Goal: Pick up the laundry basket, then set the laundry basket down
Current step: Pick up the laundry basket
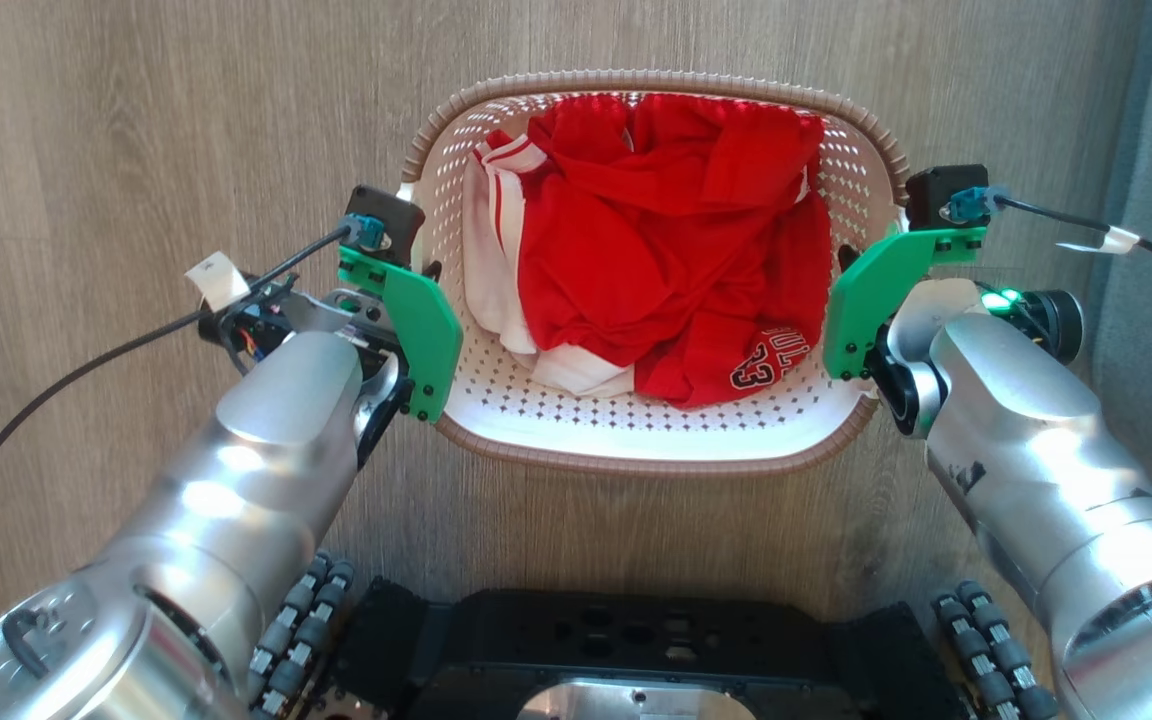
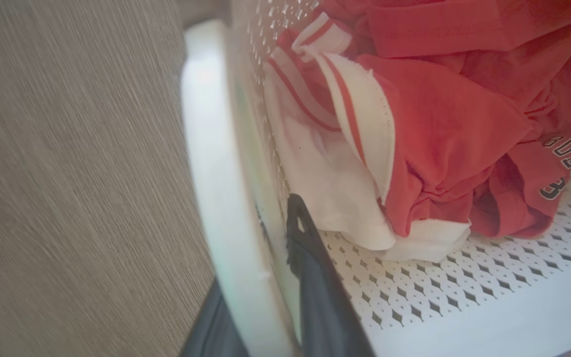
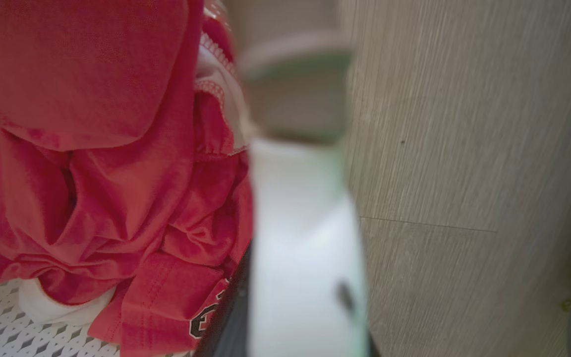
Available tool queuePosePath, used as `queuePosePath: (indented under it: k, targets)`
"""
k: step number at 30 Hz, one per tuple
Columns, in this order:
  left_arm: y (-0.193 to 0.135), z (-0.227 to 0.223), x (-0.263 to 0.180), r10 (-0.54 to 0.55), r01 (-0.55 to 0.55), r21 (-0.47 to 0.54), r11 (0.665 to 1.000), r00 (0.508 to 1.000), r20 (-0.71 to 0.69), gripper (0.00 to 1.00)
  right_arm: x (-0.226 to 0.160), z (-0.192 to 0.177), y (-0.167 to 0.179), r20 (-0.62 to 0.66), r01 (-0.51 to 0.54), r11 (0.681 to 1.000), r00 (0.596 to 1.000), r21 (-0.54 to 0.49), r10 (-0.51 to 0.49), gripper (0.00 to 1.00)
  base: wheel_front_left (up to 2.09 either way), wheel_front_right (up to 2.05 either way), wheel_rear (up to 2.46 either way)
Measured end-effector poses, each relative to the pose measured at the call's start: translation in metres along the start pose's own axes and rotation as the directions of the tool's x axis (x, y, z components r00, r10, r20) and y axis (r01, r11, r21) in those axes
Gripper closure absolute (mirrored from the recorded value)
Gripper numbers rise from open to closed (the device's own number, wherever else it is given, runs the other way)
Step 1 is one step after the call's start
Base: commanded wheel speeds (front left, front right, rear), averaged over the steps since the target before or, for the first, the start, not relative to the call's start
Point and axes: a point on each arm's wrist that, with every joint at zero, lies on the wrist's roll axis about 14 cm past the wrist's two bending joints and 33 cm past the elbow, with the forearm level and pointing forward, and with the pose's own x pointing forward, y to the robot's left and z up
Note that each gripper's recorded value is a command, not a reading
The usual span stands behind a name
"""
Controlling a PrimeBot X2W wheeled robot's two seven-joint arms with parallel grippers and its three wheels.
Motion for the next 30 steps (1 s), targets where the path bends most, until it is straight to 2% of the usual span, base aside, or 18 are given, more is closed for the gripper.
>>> queuePosePath:
  k: [16,30]
  targets:
    - [-0.009,0.004,-0.02,-0.018,0.019,0.018,1.0,0.998,-0.055,1.0,-0.021,0.005,0.008,-0.075,-0.004,0.998,0.997,-0.057,0.0,1.0,0.0,0.0,0.0]
    - [-0.029,0.005,-0.066,-0.03,0.035,0.045,0.998,0.995,-0.097,1.0,-0.072,0.014,0.028,-0.123,-0.007,0.993,0.992,-0.114,-0.007,1.0,0.0,0.0,0.0]
